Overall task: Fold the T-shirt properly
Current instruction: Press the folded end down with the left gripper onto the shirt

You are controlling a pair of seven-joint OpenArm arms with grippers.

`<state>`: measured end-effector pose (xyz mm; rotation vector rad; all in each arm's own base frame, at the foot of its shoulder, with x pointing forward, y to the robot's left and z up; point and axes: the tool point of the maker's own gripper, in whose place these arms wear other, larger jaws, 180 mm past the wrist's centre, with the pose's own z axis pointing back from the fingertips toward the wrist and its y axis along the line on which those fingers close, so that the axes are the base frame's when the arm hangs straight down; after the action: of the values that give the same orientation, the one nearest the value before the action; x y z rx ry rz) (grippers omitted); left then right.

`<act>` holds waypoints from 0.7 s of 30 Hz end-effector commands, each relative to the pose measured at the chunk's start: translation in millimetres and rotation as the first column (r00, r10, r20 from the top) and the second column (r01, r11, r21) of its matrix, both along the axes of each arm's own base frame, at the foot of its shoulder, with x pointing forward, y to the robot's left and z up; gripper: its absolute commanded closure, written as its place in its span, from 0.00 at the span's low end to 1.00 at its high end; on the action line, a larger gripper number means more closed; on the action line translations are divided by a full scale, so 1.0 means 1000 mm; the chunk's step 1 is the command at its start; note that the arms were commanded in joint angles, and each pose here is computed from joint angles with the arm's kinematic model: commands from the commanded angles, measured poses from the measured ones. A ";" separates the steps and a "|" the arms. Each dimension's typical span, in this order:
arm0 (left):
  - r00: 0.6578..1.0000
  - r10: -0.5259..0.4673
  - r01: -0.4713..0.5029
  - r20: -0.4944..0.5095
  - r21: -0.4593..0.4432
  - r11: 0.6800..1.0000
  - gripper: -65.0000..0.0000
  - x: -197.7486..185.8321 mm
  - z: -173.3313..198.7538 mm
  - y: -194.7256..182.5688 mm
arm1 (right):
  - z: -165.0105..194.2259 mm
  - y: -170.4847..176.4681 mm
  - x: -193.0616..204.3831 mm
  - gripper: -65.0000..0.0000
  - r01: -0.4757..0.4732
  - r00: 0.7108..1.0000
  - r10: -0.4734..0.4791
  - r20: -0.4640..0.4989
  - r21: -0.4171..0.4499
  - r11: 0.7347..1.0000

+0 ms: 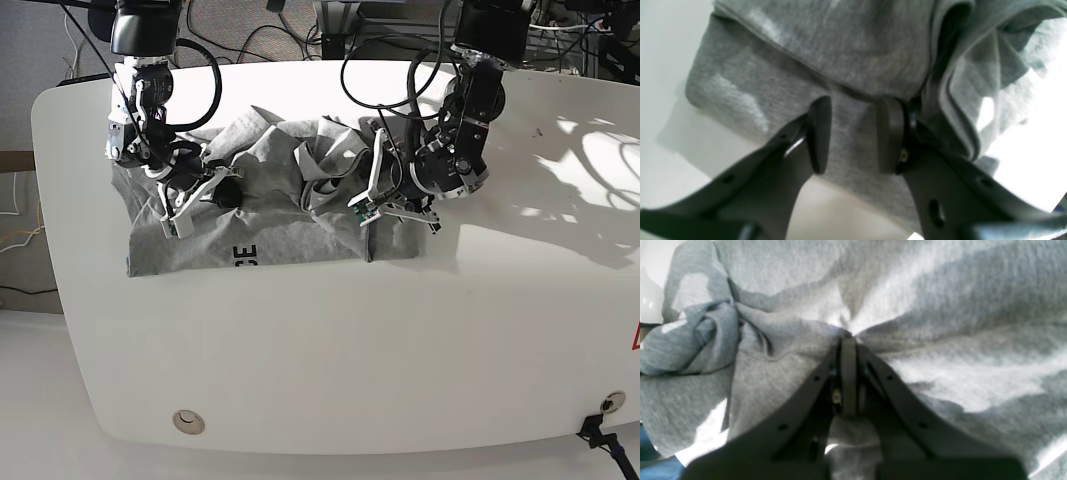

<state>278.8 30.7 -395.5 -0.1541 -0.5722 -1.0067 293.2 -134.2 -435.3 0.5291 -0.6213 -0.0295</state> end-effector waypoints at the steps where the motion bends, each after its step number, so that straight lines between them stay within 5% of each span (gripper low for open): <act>1: 1.000 -0.002 0.002 0.023 -0.015 1.000 0.69 0.008 0.006 -0.002 | -0.020 -0.002 -0.024 1.00 -0.059 0.992 0.051 -0.117 -0.061 0.996; 10: 1.000 -0.001 0.000 -0.013 -0.062 0.998 0.69 0.005 0.001 -0.021 | -0.020 0.000 -0.024 1.00 -0.059 0.992 0.052 -0.117 -0.058 0.997; 21: 0.999 -0.010 0.016 0.037 -0.162 0.987 0.69 0.049 0.032 -0.070 | -0.020 0.000 -0.024 1.00 -0.059 0.992 0.052 -0.117 -0.058 0.997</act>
<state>314.7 -27.7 -377.4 -0.2608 -0.6368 -0.9746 293.2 -133.8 -435.1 0.5316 -0.6220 -0.0305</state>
